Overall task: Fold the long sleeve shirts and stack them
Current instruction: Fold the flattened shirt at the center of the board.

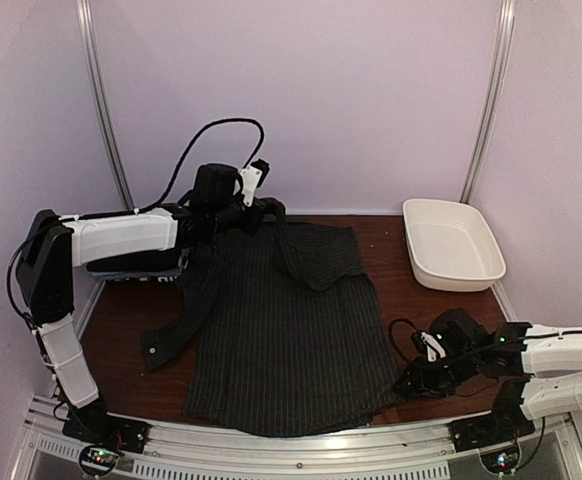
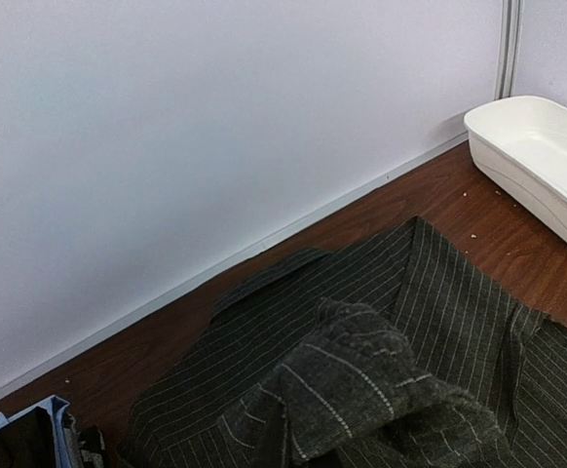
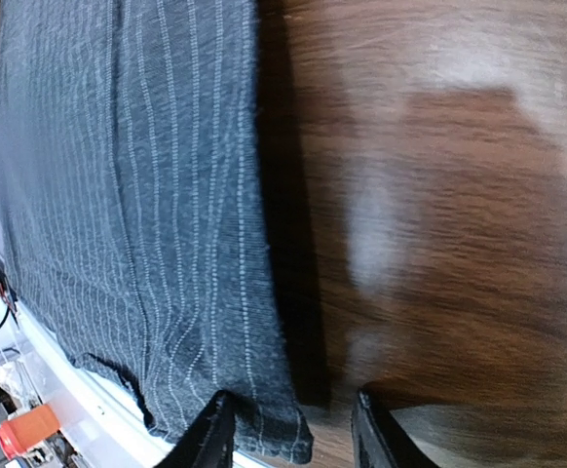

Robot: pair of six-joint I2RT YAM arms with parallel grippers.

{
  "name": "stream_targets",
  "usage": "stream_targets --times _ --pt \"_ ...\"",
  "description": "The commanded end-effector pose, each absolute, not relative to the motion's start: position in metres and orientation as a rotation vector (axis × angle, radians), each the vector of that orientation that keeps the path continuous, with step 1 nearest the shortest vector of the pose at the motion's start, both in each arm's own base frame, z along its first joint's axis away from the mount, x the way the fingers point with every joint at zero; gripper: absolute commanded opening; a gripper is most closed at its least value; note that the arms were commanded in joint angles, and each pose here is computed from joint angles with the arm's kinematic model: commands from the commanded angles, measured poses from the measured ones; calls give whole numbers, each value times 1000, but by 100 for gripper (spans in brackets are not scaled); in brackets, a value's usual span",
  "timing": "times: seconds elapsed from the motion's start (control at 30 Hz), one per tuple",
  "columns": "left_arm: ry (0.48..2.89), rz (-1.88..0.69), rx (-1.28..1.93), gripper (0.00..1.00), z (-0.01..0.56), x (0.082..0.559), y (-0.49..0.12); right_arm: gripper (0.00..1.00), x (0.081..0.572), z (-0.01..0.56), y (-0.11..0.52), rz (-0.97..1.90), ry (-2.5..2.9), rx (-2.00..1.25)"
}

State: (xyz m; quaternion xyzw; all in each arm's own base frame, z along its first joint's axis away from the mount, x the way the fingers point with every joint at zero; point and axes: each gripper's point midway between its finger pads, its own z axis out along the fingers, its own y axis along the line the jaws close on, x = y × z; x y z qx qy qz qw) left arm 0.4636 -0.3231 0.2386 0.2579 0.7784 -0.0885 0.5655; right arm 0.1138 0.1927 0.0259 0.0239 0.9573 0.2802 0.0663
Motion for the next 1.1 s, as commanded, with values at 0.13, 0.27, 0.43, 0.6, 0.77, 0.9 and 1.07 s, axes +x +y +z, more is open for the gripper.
stream_targets --times 0.13,0.27,0.43,0.6,0.77,0.9,1.07 --pt "1721 -232 561 0 283 469 -323 28 112 37 207 987 2842 136" --pt "1706 -222 554 0 290 472 -323 13 114 47 205 973 2822 147" --pt "1658 -174 543 0 309 478 -320 0 123 68 206 955 2773 125" --pt "1608 -95 527 0 332 485 -314 0 127 79 208 882 2778 57" --pt "1583 -39 527 0 344 489 -310 0 123 80 218 775 2838 -97" --pt "1573 -9 514 0 349 490 -305 0 107 65 232 692 2912 -268" --pt "1570 25 479 0 355 496 -289 0 106 65 261 656 2912 -409"
